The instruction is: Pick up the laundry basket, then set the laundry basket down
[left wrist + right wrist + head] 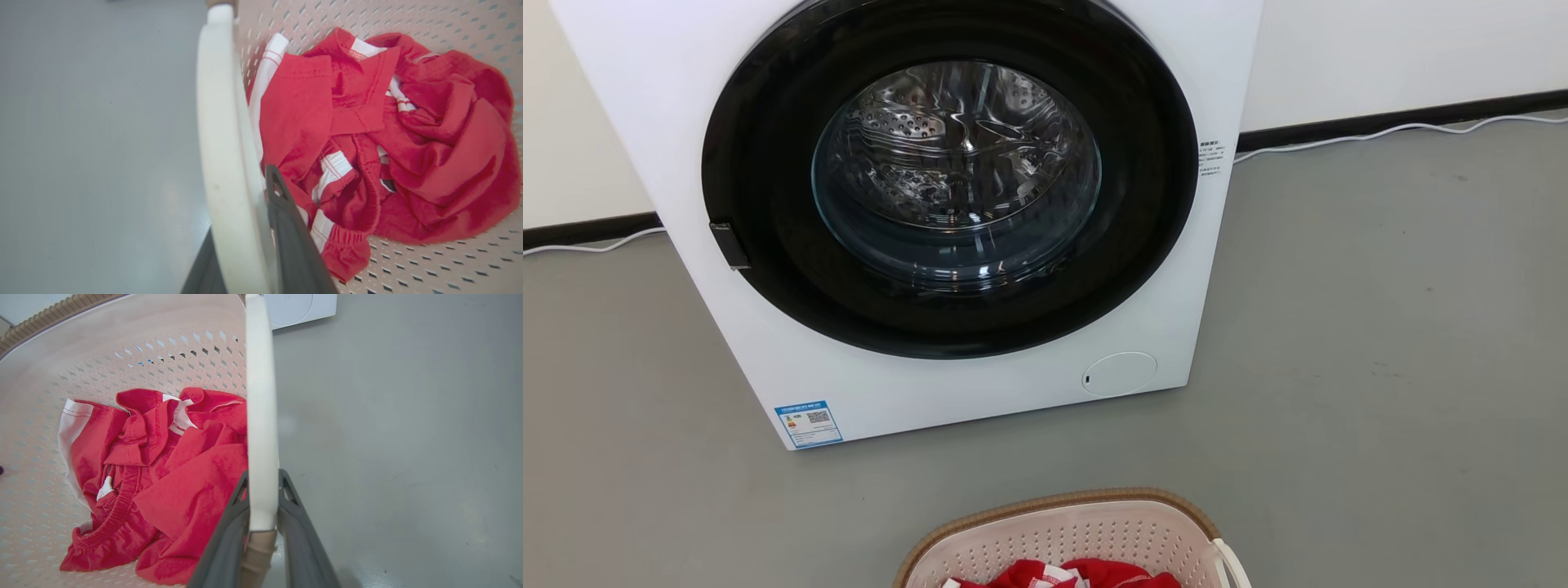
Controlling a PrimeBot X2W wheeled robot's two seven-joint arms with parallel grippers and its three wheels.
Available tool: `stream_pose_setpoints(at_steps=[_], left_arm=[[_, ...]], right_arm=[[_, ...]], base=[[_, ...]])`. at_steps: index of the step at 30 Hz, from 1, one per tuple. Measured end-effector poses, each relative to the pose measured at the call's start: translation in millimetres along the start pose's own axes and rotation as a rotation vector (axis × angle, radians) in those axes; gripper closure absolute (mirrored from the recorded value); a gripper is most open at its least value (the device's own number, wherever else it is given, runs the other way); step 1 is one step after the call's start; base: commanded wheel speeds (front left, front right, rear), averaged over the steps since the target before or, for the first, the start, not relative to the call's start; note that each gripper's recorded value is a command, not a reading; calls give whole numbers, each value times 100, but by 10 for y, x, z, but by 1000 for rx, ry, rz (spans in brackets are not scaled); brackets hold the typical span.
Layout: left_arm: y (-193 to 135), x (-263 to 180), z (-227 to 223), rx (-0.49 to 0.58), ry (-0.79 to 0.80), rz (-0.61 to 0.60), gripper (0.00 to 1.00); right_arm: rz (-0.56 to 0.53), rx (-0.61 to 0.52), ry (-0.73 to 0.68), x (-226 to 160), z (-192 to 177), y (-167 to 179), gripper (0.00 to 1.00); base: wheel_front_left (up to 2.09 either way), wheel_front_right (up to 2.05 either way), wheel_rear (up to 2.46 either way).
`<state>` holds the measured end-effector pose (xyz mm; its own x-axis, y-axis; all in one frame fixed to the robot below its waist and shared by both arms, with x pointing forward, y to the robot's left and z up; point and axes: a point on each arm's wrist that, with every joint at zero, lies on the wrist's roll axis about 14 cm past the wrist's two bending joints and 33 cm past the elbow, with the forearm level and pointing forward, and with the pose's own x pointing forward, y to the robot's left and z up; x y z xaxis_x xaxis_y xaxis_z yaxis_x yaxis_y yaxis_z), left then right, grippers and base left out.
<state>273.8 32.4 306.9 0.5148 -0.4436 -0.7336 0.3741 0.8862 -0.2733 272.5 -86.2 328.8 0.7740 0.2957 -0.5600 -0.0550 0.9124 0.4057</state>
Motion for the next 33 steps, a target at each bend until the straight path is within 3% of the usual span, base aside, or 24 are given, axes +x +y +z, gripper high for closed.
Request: stream_pose_setpoints(at_steps=[21,33], left_arm=[[24,59,46,1,-16,-4,100],[238,328,345,10,-42,7,100]], right_arm=[[-10,22,1,49,28,-28,100],[-2,6,-2,374,279,-57,100]], base=[[0,0,0],[0,0,0]])
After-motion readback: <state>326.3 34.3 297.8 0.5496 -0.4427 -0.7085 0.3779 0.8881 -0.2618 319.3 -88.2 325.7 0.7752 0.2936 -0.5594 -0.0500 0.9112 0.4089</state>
